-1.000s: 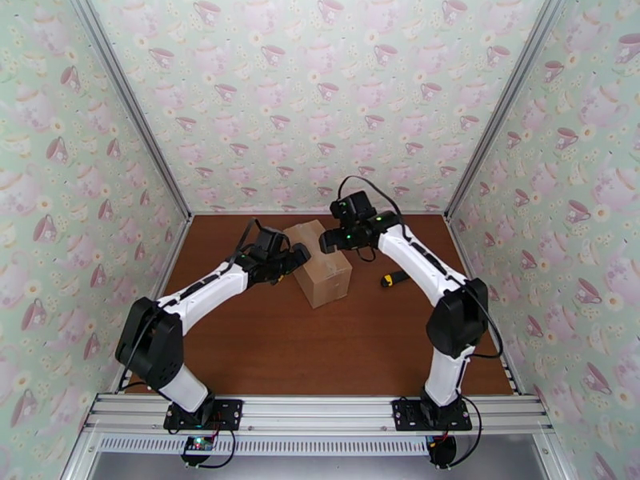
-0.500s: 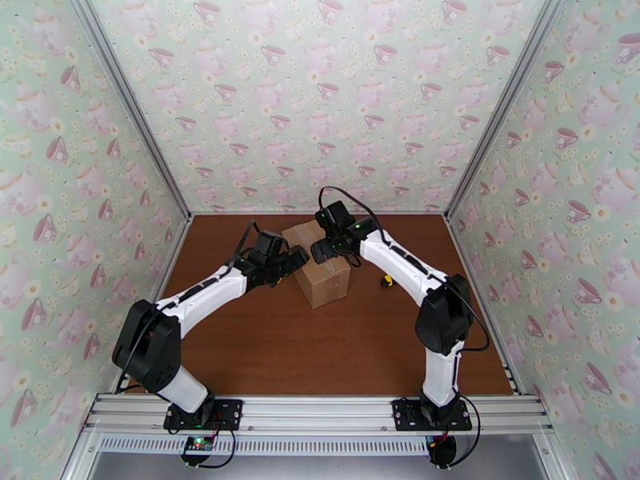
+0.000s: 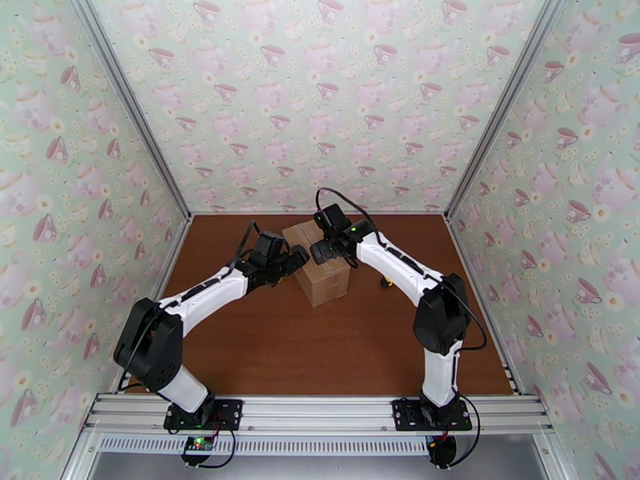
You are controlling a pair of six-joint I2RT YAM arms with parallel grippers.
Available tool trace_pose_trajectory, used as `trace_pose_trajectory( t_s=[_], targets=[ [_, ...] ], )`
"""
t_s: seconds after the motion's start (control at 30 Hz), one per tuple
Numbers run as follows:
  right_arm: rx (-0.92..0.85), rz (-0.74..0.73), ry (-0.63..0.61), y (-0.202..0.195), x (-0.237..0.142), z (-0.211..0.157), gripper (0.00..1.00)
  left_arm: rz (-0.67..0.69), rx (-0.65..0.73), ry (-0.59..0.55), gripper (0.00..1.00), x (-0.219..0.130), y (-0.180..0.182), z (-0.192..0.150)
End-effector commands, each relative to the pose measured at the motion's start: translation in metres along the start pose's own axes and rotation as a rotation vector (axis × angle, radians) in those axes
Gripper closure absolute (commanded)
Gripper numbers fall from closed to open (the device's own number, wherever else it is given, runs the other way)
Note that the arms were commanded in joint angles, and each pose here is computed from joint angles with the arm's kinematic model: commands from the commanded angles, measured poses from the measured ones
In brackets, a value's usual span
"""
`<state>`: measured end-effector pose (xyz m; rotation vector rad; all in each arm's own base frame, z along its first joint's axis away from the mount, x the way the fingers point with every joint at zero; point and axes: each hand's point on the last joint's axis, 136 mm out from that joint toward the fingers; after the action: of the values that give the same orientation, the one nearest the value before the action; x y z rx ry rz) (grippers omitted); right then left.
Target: Unpack the express box
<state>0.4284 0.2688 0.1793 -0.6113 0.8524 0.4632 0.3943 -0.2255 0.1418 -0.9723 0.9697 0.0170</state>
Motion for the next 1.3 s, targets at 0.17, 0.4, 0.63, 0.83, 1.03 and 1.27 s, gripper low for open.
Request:
trace_pose_trajectory(
  t_s=[0.17,0.4,0.63,0.83,1.03,1.27],
  targets=[
    [-0.072,-0.06,0.183,0.007,0.041,-0.047,0.07,0.277,-0.021,0.005,0.01,0.018,0.087,-0.011],
    [-0.077,-0.103,0.201,0.002,0.045,-0.05,0.07,0.287,-0.019,0.009,0.01,0.019,0.089,-0.012],
    [-0.113,-0.15,0.265,-0.004,0.052,-0.066,0.07,0.287,-0.017,0.004,0.01,0.021,0.089,-0.012],
    [-0.141,-0.238,0.275,-0.02,0.041,-0.067,0.08,0.298,-0.014,0.005,0.01,0.022,0.093,-0.014],
    [-0.081,-0.269,0.151,-0.039,-0.002,-0.032,0.09,0.313,-0.004,0.004,0.01,0.02,0.097,-0.014],
    [-0.049,-0.315,0.05,-0.061,-0.047,-0.001,0.08,0.313,-0.003,0.001,0.01,0.017,0.097,-0.014]
  ],
)
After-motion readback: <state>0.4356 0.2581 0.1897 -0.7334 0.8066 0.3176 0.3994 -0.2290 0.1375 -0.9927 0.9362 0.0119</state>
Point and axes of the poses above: each hand's point on the last joint's axis, 136 mm out from that joint toward the fingers, its own x axis out along the fingers, its own y axis along the line the jaws close on, z = x × y, and after that the axes turned 13 degrees about -x, right-handed
